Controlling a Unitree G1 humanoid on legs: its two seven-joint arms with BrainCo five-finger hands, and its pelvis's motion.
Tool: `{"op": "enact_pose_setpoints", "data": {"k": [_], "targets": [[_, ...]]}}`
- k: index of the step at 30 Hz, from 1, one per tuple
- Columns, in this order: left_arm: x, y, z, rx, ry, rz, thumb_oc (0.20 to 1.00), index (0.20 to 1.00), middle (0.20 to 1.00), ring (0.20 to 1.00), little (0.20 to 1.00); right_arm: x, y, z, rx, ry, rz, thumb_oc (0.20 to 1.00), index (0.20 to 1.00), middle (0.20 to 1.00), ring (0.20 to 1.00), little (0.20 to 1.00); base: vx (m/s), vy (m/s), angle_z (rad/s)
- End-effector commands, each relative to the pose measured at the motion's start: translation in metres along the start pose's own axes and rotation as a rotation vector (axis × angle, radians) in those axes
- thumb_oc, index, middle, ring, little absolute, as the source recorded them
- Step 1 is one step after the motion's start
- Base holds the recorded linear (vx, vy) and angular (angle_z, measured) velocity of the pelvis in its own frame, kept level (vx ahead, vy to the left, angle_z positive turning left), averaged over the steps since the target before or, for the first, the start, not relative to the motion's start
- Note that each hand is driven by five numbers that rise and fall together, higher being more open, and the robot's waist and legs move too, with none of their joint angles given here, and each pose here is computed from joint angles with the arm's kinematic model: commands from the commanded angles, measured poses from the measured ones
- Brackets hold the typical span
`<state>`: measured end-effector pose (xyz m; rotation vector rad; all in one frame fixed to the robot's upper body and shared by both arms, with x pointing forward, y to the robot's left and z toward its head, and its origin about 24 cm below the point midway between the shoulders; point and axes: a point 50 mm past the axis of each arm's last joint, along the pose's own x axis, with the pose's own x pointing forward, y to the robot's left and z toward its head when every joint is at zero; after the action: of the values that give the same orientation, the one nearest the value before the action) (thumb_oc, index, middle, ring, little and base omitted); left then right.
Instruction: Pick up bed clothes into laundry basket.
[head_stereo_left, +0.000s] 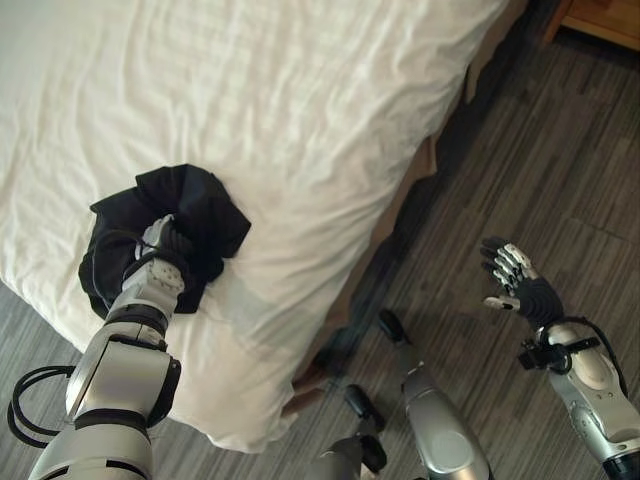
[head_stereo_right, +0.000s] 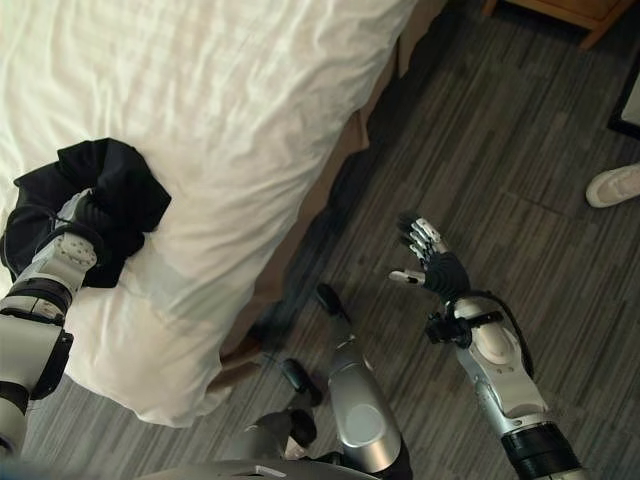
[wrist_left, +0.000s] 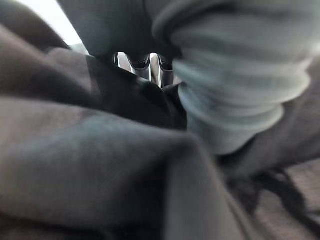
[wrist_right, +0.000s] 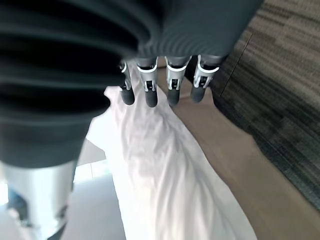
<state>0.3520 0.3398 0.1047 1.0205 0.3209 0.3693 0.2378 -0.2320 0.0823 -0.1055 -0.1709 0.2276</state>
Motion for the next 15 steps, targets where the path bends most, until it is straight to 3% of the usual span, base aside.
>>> {"op": "enact_pose_setpoints", "data": {"k": [1,2,5,7,13,15], "targets": [[-0.021,-0.068,-0.013,-0.344,0.083,-0.212,0.200,0.200,0.200,0.200,0.200,0.004,0.008,0.012,0.064,-0.109,-0.007,1.000,1.000,1.000,1.000,1.000,0.00,0.008,-0.10],[-0.021,-0.068,-0.014,-0.345,0.083,-0.211,0.200,0.200,0.200,0.200,0.200,0.004,0.008,0.012,0.065,-0.109,-0.006,1.000,1.000,1.000,1.000,1.000,-0.01,0.007,-0.07],[-0.019,-0.064,0.035,-1.026,-0.049,-0.154,0.200,0.200,0.200,0.200,0.200,0.012,0.009,0.016,0.083,-0.144,-0.031,1.000,1.000,1.000,1.000,1.000,-0.01,0.016,0.15],[-0.025,-0.055,0.070,-1.248,-0.236,-0.179,0.200,0.200,0.200,0.200,0.200,0.017,0.009,0.020,0.062,-0.152,-0.036,1.000,1.000,1.000,1.000,1.000,-0.04,0.019,0.36],[-0.067,-0.032,0.153,-1.671,-0.704,-0.414,0.200,0.200,0.200,0.200,0.200,0.024,0.006,0.028,-0.003,-0.177,-0.030,1.000,1.000,1.000,1.000,1.000,-0.01,0.034,0.11],[-0.077,-0.030,0.164,-1.767,-0.776,-0.449,0.200,0.200,0.200,0.200,0.200,0.024,0.007,0.026,-0.007,-0.173,-0.029,1.000,1.000,1.000,1.000,1.000,0.04,0.051,-0.02]]}}
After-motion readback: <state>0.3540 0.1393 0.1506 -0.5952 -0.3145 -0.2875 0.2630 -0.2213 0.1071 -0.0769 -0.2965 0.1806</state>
